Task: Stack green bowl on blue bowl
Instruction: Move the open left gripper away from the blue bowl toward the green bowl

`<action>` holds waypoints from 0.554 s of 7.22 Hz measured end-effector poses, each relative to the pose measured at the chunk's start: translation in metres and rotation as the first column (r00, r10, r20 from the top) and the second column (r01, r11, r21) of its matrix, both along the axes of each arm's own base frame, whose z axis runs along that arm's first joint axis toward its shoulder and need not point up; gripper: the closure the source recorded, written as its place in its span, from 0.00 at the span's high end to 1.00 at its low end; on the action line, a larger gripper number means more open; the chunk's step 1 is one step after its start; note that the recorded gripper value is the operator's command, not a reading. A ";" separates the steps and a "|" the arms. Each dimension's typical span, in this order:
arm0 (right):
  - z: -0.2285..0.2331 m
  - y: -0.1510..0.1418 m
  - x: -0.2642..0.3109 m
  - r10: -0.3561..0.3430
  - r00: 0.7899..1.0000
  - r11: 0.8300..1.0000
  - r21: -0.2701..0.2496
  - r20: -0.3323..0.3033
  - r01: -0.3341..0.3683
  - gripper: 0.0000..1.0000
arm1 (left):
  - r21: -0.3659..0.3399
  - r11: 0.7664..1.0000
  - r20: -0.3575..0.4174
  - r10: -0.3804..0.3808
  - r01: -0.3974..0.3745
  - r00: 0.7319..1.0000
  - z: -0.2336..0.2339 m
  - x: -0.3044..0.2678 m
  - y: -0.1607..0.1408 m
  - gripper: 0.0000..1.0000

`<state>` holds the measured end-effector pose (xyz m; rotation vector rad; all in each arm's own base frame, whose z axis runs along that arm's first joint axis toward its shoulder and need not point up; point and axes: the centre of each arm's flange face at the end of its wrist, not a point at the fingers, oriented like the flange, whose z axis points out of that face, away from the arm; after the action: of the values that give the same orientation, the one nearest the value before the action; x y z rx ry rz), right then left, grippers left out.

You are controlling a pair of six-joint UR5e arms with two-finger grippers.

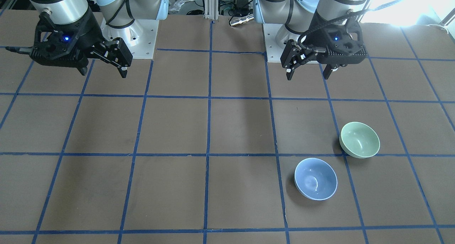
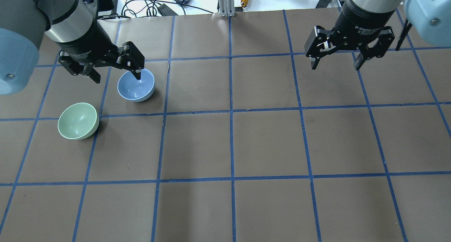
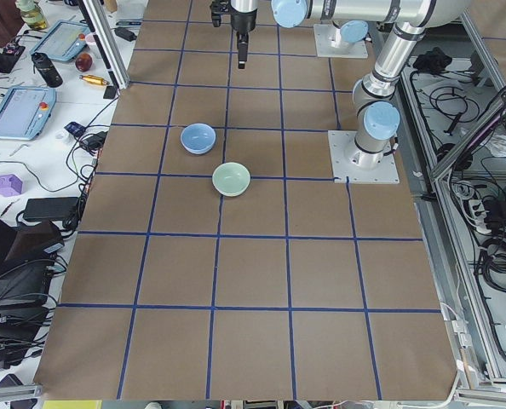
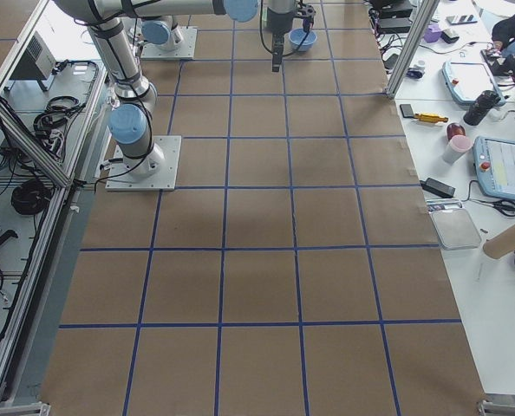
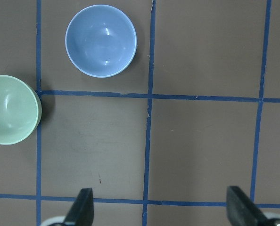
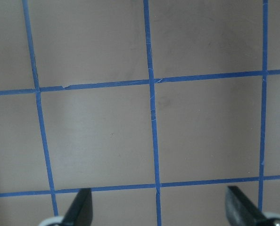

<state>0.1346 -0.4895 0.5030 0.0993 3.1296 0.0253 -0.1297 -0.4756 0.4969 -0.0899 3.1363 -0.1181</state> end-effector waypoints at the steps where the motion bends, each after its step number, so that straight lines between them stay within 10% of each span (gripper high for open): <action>1: 0.000 0.000 0.000 0.000 1.000 1.000 0.000 0.000 0.000 1.00 | -0.001 1.000 0.000 0.002 -0.002 1.000 -0.001 0.001 -0.005 1.00; 4: 0.000 0.000 0.000 0.000 1.000 1.000 0.000 0.000 0.000 1.00 | 0.016 0.999 0.008 -0.034 0.034 0.999 -0.012 0.014 -0.040 1.00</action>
<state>0.1346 -0.4895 0.5030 0.0993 3.1296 0.0253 -0.1156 -0.5156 0.4849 -0.0361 3.1310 -0.0936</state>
